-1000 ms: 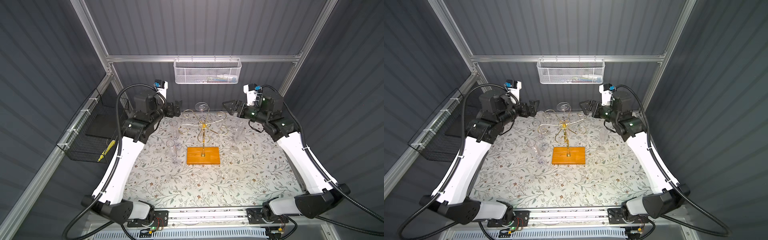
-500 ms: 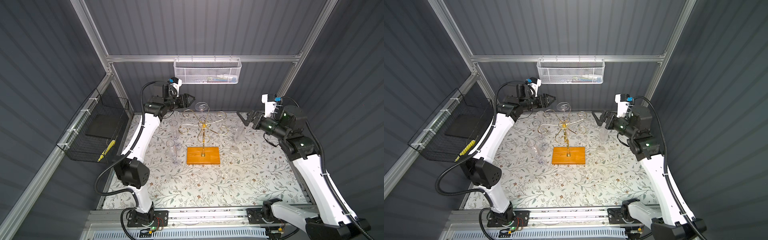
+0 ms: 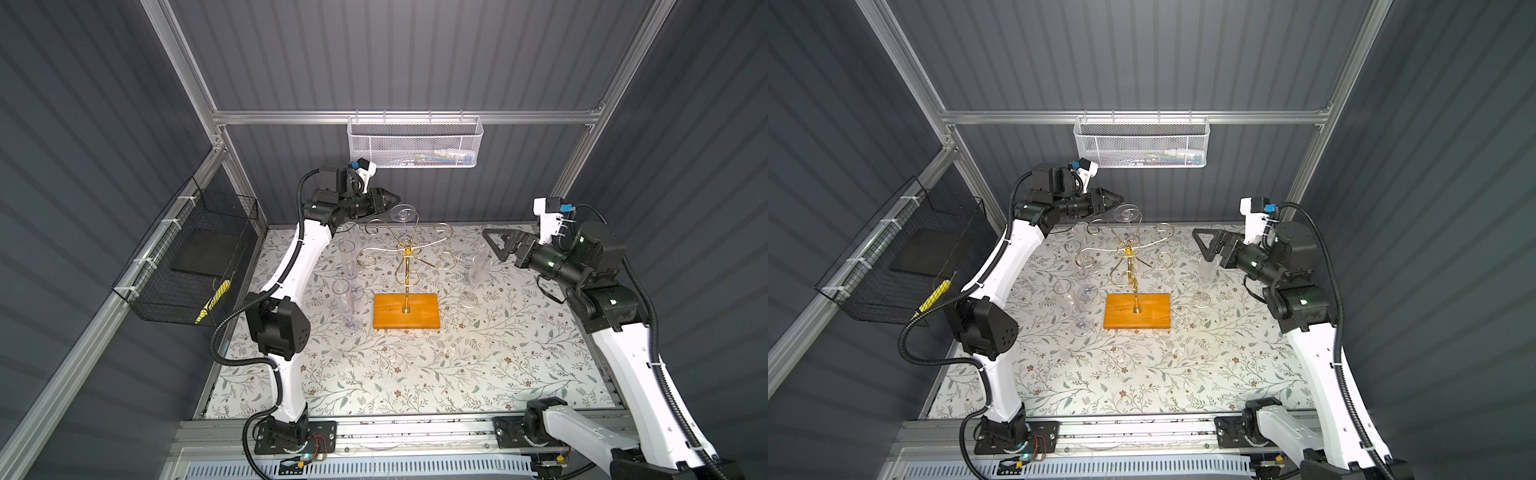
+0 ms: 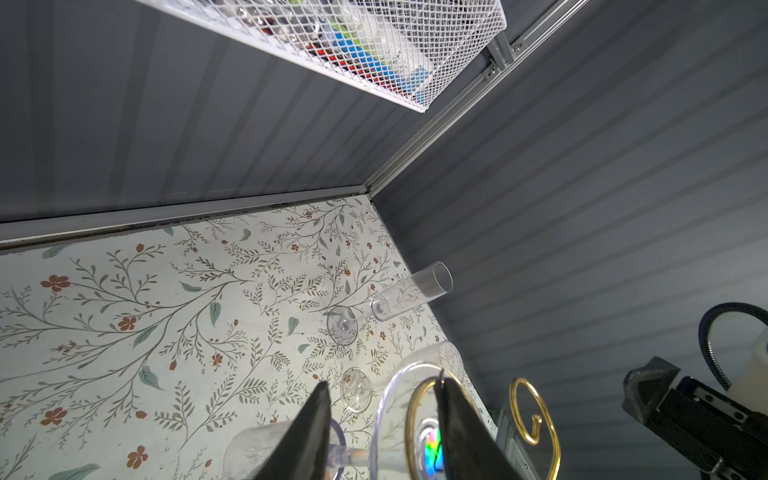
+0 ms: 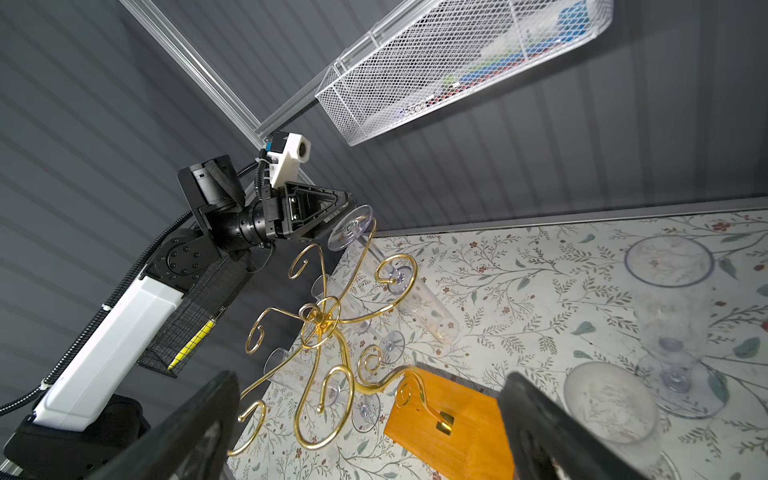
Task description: Take the wine glass off the wine glass rack
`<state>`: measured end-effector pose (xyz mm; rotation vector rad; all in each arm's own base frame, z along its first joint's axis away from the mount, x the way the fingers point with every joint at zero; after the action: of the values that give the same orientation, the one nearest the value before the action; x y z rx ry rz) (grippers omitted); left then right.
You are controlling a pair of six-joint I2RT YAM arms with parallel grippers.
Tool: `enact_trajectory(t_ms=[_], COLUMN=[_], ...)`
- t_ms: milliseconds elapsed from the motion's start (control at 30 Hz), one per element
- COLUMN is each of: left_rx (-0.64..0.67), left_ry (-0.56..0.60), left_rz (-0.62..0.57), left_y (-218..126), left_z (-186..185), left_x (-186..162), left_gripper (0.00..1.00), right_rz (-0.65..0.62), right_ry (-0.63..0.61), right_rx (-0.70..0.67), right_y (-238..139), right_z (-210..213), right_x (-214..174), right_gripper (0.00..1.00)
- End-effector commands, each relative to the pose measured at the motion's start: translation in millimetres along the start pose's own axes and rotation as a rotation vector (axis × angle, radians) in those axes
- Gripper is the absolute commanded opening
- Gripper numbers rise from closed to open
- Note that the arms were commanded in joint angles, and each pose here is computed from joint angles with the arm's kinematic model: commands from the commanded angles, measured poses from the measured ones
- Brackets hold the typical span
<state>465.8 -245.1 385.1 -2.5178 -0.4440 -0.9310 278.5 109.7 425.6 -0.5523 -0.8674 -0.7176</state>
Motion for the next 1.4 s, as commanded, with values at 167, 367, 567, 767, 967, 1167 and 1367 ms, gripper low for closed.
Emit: enact_trajectory(t_ms=[167, 367, 567, 767, 967, 1167, 1367], left_rx=[-0.017, -0.007, 0.001, 0.022, 0.016, -0.021, -0.057], left_ry=[0.032, 0.038, 0.027, 0.025, 0.027, 0.025, 0.026], left_rz=[0.039, 0.063, 0.09, 0.112, 0.129, 0.13, 0.13], left_y=[-6, -8, -6, -4, -4, -5, -6], left_z=[-11, -11, -7, -1, 0, -7, -14], left_x=[-2, -5, -11, -16, -18, -17, -16], left_gripper=[0.41, 0.39, 0.39, 0.4, 0.39, 0.32, 0.29], right_rz=[0.015, 0.023, 0.032, 0.039, 0.037, 0.032, 0.033], right_ry=[0.016, 0.031, 0.042, 0.048, 0.045, 0.045, 0.04], right_rx=[0.036, 0.039, 0.048, 0.049, 0.047, 0.046, 0.049], right_y=[-1, 0, 2, 2, 2, 1, 0], right_z=[2, 1, 0, 0, 0, 0, 1], right_x=[-3, -5, -7, -8, -8, -7, -7], right_gripper=[0.99, 0.99, 0.99, 0.99, 0.99, 0.99, 0.99])
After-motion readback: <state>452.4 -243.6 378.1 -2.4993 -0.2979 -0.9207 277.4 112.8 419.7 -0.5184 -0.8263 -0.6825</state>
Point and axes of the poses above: each gripper's point midway between its finger pads, its own y axis out along the fingers, its own z axis along the line the jaws close on, x = y × z, the point moved 4 cm from there along -y, back along the fingers, and after that the axes turned 2 degrees about -y, right-handed, at the moved point
